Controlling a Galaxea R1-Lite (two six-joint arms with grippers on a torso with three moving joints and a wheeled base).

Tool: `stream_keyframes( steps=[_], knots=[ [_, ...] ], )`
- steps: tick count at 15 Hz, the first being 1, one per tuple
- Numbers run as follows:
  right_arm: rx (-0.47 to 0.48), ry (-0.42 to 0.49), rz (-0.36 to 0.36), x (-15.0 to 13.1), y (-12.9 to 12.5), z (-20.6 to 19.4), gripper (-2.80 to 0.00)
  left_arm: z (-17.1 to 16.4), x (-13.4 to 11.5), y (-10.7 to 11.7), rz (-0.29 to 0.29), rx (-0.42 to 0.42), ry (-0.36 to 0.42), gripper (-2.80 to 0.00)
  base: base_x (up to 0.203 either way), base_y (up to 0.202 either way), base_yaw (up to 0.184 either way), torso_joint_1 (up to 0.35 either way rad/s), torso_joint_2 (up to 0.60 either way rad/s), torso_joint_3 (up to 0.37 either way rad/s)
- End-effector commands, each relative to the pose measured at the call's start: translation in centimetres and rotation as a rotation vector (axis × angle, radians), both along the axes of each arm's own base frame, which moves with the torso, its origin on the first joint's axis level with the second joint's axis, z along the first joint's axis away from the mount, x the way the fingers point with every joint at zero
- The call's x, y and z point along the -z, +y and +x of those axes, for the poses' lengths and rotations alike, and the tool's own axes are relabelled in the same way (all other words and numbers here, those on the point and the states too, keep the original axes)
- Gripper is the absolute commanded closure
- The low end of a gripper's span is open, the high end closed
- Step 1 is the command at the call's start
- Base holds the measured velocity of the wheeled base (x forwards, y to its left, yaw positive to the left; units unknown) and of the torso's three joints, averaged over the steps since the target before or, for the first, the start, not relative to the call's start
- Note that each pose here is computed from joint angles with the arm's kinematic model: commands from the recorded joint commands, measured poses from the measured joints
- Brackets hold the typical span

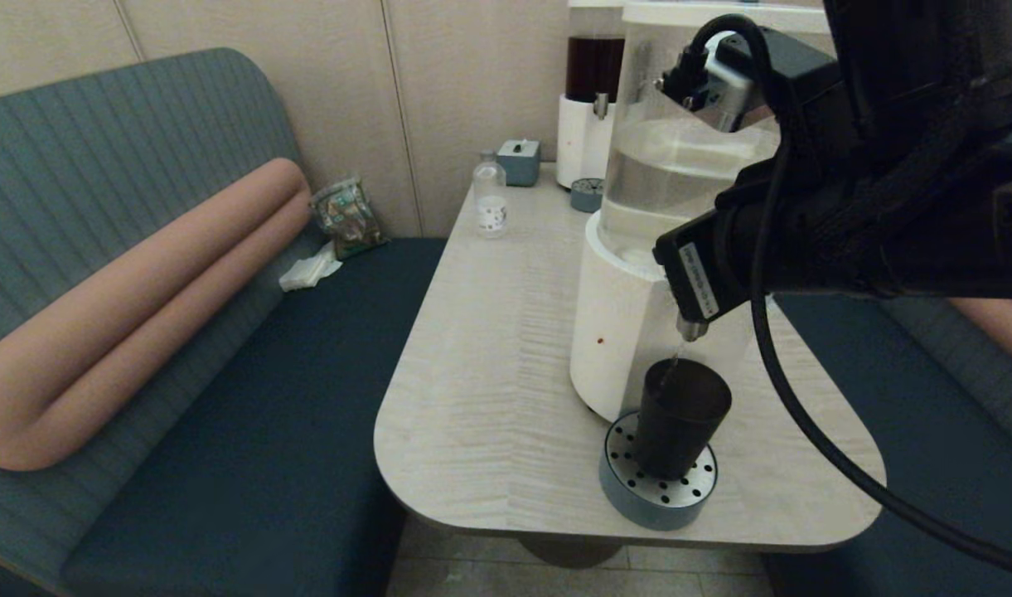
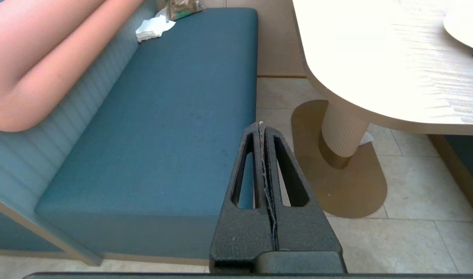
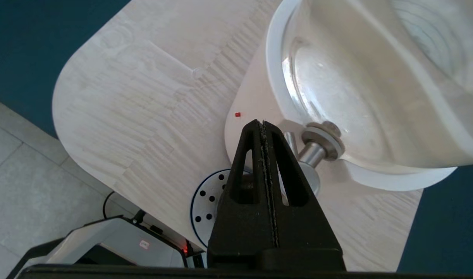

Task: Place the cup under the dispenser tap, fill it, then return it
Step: Turn off the faucet

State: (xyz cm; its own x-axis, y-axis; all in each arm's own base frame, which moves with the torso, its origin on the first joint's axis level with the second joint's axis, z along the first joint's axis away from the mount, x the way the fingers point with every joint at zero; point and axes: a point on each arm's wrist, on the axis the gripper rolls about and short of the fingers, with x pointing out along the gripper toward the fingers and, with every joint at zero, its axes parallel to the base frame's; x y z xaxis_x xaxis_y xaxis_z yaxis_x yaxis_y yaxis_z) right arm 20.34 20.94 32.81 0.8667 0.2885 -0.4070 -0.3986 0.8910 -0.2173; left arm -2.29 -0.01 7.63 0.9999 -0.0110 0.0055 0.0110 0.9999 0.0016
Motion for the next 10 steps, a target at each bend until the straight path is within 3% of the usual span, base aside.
stream_keyframes(
  steps=[1,10],
  knots=[
    [-0.001,0.012,-0.02,0.6,0.6,0.3,0.0,0.0,0.0,0.0,0.0,0.0,0.001,0.0,0.0,0.0,0.0,0.0,0.0,0.0],
    [0.058,0.04,-0.026,1.7,0.9,0.8,0.0,0.0,0.0,0.0,0.0,0.0,0.002,0.0,0.0,0.0,0.0,0.0,0.0,0.0]
  ],
)
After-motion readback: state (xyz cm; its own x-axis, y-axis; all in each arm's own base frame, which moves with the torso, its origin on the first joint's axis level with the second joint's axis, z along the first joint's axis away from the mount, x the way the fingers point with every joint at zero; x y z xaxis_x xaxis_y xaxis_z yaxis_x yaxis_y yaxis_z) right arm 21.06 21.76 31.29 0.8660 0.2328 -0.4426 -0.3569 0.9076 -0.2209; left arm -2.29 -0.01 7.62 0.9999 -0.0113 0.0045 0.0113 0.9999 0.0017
